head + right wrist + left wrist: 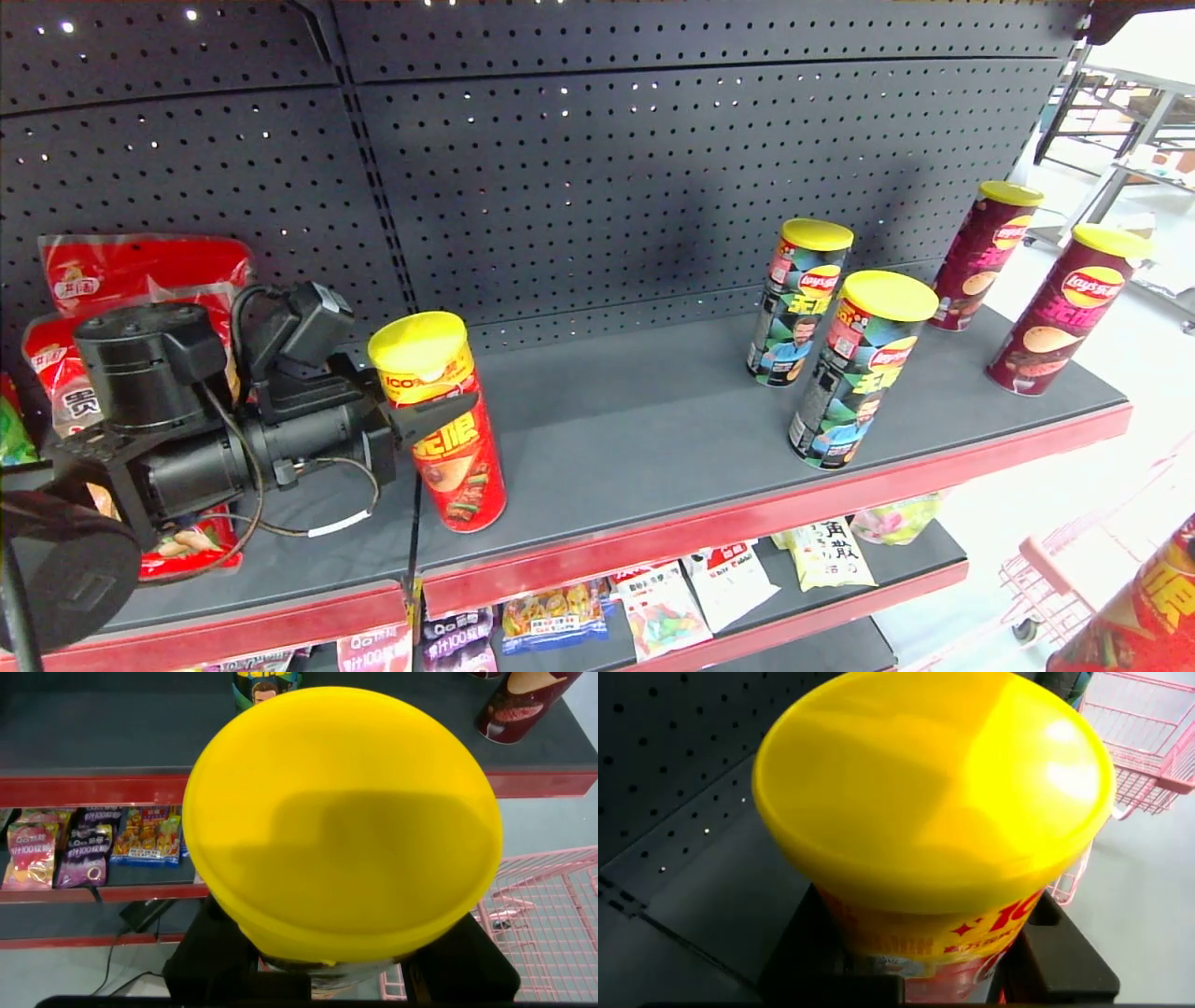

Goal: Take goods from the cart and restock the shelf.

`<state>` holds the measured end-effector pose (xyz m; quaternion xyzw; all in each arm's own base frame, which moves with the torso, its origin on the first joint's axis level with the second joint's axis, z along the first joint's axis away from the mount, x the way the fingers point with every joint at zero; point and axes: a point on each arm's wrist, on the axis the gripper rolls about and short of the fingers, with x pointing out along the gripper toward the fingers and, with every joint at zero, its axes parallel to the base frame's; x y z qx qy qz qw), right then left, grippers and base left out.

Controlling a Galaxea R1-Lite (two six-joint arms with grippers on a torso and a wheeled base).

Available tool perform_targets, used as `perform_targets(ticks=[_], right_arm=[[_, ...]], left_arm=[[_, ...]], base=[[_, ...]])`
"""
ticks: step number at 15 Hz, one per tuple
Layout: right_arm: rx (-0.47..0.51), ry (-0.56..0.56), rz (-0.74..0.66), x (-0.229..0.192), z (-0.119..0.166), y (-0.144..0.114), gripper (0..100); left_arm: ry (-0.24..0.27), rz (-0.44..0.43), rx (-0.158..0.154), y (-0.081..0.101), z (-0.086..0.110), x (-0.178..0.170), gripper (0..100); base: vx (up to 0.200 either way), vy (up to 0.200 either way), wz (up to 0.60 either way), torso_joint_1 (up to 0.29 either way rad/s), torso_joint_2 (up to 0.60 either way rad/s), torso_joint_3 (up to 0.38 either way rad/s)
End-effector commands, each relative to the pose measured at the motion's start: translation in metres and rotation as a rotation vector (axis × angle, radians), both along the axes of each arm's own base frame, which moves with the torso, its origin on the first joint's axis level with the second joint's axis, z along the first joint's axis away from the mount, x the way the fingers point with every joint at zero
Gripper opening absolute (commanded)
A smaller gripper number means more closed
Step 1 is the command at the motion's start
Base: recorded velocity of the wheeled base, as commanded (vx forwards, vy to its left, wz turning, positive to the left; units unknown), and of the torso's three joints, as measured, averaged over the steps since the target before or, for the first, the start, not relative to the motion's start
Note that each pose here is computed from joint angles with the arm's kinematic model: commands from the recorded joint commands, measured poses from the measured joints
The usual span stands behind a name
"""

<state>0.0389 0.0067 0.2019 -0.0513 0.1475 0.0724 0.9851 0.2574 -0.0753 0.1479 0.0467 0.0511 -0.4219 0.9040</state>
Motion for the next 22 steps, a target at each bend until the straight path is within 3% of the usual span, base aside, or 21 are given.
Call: perform_targets(ticks=[1, 22], right_arm=[[0.0, 0.0, 0.0, 0.0, 0.0, 0.0, 0], [0.0, 0.002, -0.003, 0.0, 0.0, 0.0, 0]], left_arm=[[0.001, -0.003, 0.003, 0.0, -0.002, -0.002, 0], [0.017, 0.0, 0.015, -0.006, -0.011, -0.02, 0]], base=[[0.0, 0.0, 0.0, 0.0, 0.0, 0.0], [0.0, 0.0, 0.0, 0.0, 0.0, 0.0]])
